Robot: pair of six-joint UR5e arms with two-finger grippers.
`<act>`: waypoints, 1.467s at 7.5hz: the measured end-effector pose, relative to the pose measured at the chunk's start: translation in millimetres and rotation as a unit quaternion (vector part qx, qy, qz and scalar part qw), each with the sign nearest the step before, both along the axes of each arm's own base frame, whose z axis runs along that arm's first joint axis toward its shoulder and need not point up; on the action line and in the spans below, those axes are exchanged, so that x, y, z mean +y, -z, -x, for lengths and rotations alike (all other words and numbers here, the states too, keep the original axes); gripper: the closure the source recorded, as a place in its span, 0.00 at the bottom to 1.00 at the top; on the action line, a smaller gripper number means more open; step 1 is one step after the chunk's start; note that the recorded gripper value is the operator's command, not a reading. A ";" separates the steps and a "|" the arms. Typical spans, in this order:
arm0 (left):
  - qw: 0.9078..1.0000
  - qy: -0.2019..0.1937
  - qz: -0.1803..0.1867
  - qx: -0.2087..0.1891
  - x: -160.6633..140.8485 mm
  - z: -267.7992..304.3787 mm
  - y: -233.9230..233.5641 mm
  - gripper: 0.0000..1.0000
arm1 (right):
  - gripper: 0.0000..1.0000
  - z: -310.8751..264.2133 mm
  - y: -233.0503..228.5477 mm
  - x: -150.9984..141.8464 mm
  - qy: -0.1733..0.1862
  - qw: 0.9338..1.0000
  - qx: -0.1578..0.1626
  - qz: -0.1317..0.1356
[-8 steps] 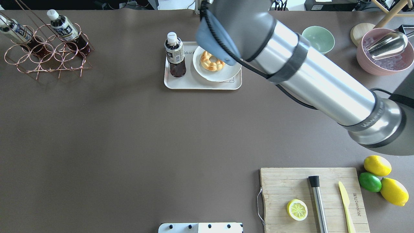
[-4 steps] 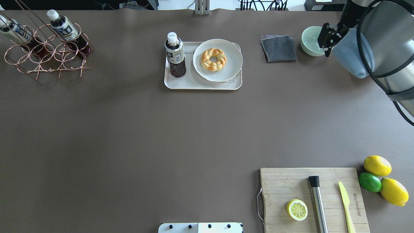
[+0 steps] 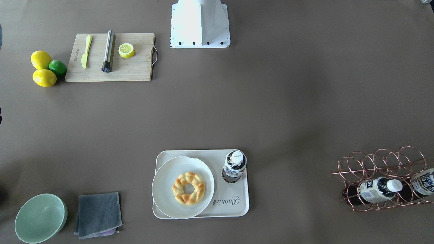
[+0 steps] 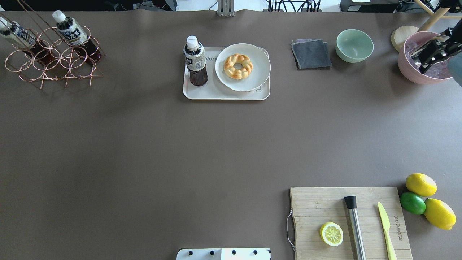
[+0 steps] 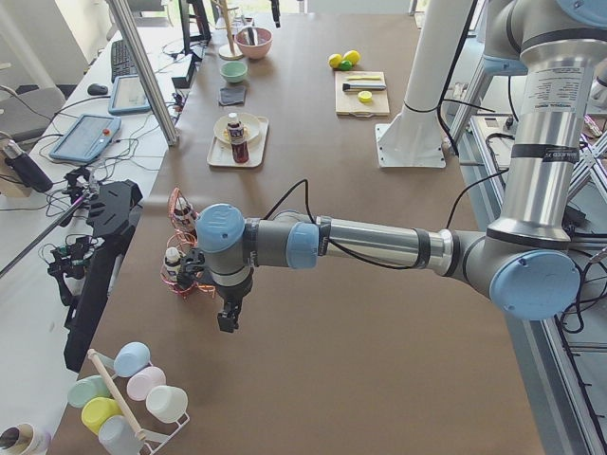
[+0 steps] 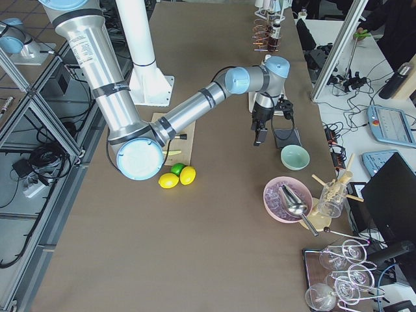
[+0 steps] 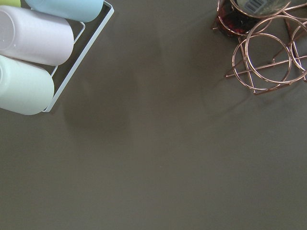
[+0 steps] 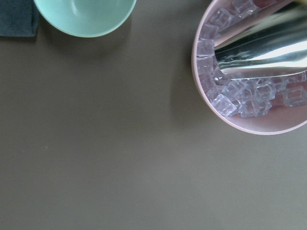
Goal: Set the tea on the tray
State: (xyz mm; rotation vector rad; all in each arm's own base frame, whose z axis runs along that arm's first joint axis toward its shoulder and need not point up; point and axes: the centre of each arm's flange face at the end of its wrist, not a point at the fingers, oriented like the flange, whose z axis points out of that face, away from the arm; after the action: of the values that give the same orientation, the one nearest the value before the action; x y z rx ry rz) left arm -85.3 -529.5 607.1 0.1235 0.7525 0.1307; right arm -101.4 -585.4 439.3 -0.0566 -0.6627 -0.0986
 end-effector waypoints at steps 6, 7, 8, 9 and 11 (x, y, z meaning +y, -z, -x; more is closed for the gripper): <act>1.000 -0.005 0.024 -0.001 27.4 0.3 -30.3 0.02 | 0.00 -118.4 -175.3 48.9 -0.005 0.999 -0.012 0.041; 1.000 -0.005 0.023 -0.002 27.4 0.4 -30.2 0.02 | 0.00 -132.0 -198.8 50.2 -0.011 0.999 -0.012 0.042; 1.000 -0.004 0.023 -0.001 27.6 1.7 -29.7 0.02 | 0.00 -144.5 -220.7 51.1 -0.013 0.999 -0.014 0.034; 1.000 -0.002 0.023 -0.001 27.8 3.5 -29.4 0.02 | 0.00 -155.5 -239.2 56.4 -0.014 0.999 -0.015 0.026; 1.000 -0.001 0.022 -0.001 27.6 4.4 -29.0 0.02 | 0.00 -175.3 -256.2 68.6 -0.011 1.000 -0.018 0.011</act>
State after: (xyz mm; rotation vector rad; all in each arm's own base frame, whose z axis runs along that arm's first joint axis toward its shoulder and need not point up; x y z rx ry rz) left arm -89.7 -501.9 636.1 0.0798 0.7535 0.1162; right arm 73.9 -516.7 695.5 -0.0698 -0.7004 -0.0708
